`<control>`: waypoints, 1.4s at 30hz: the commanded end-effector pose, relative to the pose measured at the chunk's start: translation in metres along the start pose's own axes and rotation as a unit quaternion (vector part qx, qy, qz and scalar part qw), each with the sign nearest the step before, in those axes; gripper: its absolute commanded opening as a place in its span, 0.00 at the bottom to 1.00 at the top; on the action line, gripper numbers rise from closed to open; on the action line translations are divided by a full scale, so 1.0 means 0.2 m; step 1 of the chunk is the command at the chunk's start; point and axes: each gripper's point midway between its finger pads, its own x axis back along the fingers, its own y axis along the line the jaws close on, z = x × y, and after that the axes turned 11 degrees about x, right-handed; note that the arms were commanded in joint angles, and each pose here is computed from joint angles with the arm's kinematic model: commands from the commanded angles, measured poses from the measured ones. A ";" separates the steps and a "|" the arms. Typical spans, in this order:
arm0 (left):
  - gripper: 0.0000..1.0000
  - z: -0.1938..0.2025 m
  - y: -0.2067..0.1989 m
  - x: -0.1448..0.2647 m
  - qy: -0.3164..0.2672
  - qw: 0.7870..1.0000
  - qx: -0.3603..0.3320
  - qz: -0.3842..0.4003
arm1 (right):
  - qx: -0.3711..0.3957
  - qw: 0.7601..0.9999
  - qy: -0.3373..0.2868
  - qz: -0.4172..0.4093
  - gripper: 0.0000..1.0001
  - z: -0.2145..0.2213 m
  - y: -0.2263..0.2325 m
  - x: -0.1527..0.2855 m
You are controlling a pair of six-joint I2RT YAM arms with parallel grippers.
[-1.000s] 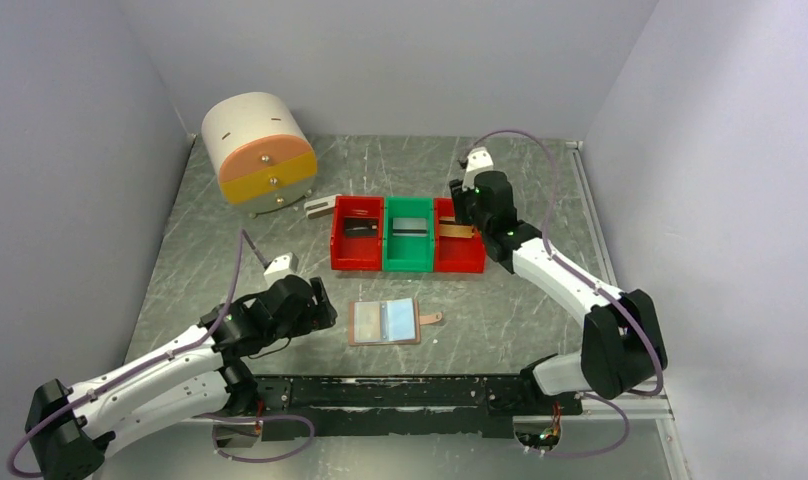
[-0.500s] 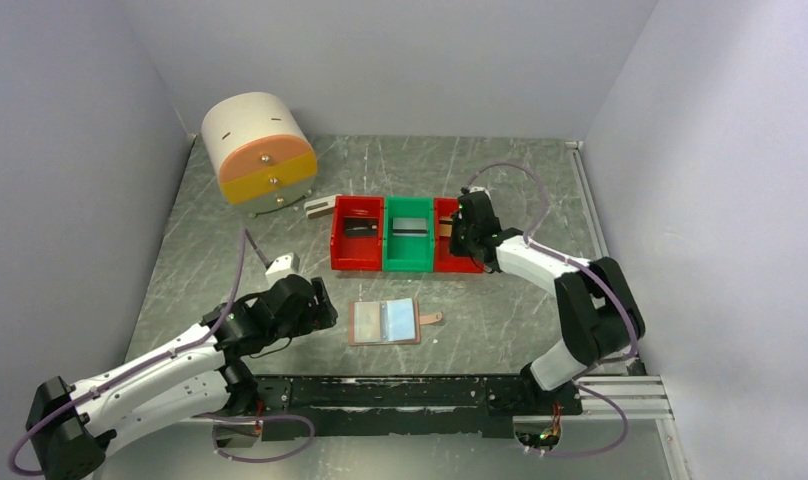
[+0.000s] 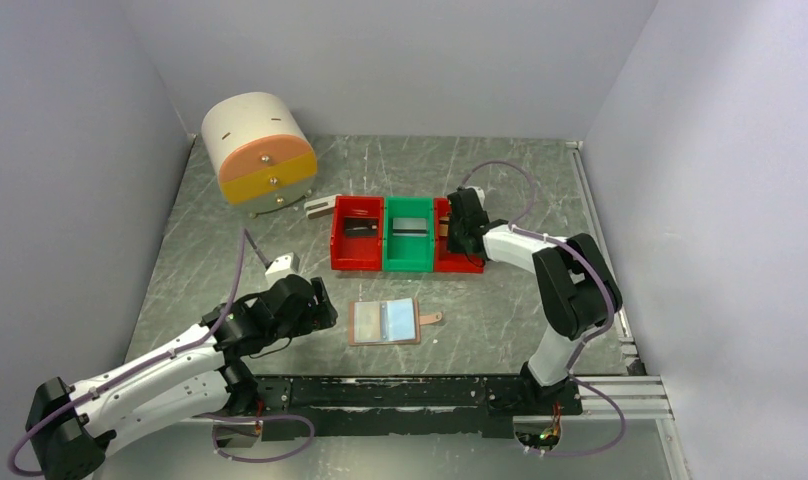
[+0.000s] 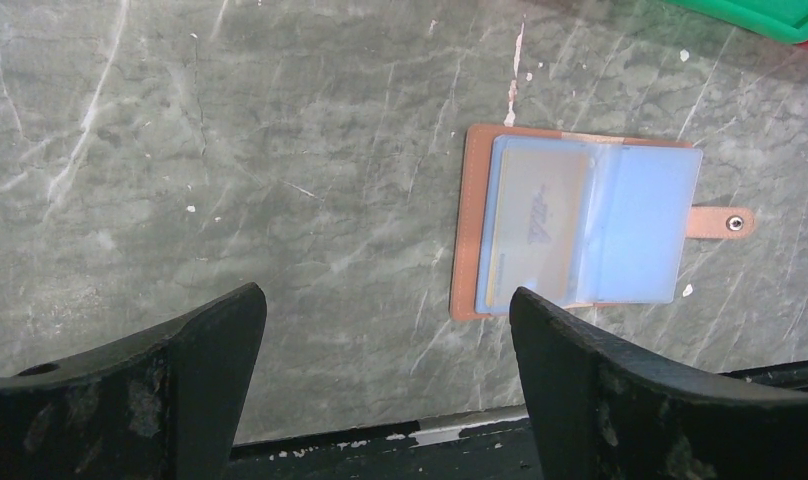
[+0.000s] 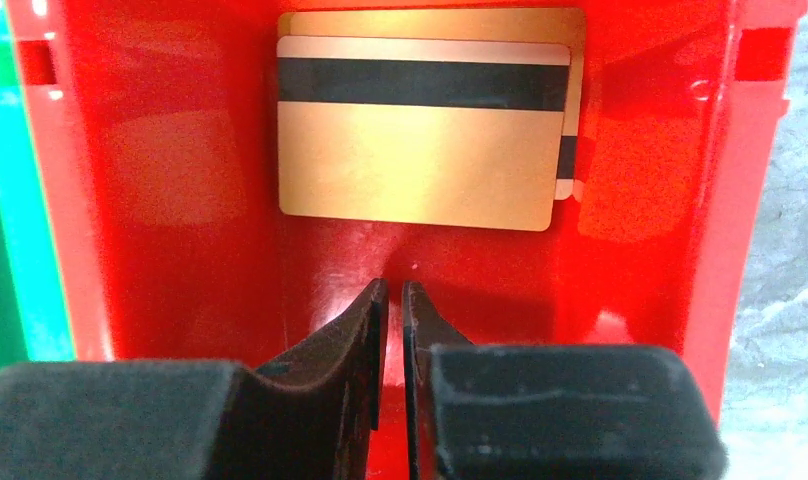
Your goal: Take the credit cards out of the card holder
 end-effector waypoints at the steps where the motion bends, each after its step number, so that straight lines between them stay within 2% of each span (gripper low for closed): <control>1: 0.97 0.00 -0.02 0.01 0.000 1.000 0.005 0.007 | -0.001 1.000 -0.012 0.025 0.16 -0.05 -0.03 -0.05; 14: 0.96 0.01 -0.02 -0.01 0.004 1.000 0.002 0.002 | -0.004 0.997 -0.053 0.051 0.17 -0.08 -0.08 -0.08; 25: 0.96 0.01 -0.01 -0.01 0.006 1.000 0.001 -0.005 | -0.005 0.996 -0.049 0.072 0.18 -0.10 -0.11 -0.10; 32: 0.96 0.01 -0.01 -0.01 0.006 1.000 0.002 -0.004 | 0.004 0.997 -0.054 0.050 0.20 -0.13 -0.08 -0.03; 35: 0.96 0.02 -0.02 -0.01 0.008 1.000 0.001 -0.001 | 0.001 0.997 -0.082 0.010 0.26 -0.19 -0.03 0.08; 38: 0.96 0.01 -0.03 -0.01 0.006 1.000 0.001 0.002 | -0.004 0.993 -0.112 -0.029 0.39 -0.25 0.02 0.21; 42: 0.97 0.00 -0.04 -0.01 0.002 1.000 0.006 0.007 | -0.021 0.991 -0.124 -0.051 0.46 -0.25 0.03 0.33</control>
